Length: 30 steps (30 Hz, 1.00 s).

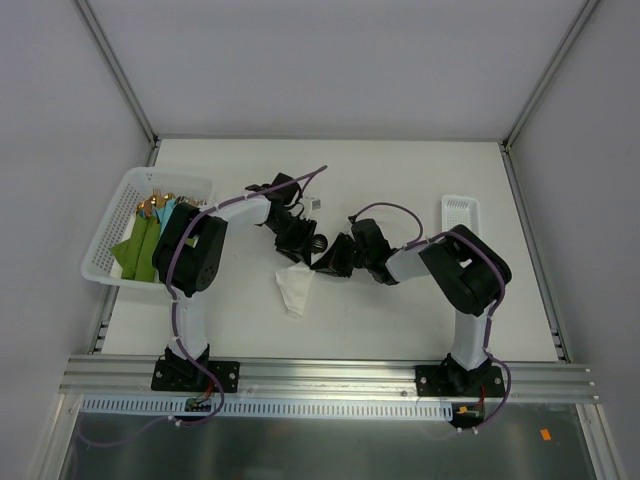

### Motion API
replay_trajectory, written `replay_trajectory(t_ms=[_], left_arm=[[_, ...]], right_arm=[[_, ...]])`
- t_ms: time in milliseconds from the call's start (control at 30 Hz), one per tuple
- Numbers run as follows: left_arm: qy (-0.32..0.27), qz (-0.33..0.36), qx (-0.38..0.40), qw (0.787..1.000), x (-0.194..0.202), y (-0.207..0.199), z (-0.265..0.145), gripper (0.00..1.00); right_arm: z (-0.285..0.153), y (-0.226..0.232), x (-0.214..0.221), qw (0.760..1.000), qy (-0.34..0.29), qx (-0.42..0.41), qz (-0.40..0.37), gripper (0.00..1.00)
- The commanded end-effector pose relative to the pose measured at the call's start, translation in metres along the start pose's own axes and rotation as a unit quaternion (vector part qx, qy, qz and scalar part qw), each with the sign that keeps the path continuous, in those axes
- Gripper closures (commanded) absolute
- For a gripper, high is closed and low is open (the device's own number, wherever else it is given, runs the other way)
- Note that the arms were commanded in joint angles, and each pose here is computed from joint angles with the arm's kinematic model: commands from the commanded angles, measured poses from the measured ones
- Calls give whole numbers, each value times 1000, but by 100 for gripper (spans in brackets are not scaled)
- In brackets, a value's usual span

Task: Place the utensils on the paper napkin and roll it up

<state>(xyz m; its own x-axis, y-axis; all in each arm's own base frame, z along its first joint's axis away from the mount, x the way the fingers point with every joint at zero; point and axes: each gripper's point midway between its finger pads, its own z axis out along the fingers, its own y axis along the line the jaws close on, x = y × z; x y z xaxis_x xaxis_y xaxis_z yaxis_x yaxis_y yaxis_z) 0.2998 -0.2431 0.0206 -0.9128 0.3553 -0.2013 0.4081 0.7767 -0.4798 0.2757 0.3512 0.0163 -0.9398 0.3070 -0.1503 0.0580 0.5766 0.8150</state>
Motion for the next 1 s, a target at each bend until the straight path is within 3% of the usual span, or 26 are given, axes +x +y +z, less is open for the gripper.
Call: replay_trajectory(t_ms=[0,67,467,533,667,733,967], left_arm=[[-6,38,-90,995,-2,33,12,59],[-2,38,-94,995,0,35,15,61],[13,32,-85,996,8,36,23,100],[14,31,-70,997,10,30,22,100],[5,30,-38,999,8,17,15,100],[-3,34,-21,999,4,11,11,100],[-36,64,8,997,-8,-7,-7,100]], right_arm=[[-2,-62,31,994,34,104,20,100],[-2,-61,31,994,34,103,19,100],[-1,-61,30,994,39,100,21,100],[-2,-61,31,994,42,97,21,100],[-6,-63,29,995,40,93,24,70],[-10,-63,28,995,34,87,23,61],[-19,-68,24,996,24,78,26,49]])
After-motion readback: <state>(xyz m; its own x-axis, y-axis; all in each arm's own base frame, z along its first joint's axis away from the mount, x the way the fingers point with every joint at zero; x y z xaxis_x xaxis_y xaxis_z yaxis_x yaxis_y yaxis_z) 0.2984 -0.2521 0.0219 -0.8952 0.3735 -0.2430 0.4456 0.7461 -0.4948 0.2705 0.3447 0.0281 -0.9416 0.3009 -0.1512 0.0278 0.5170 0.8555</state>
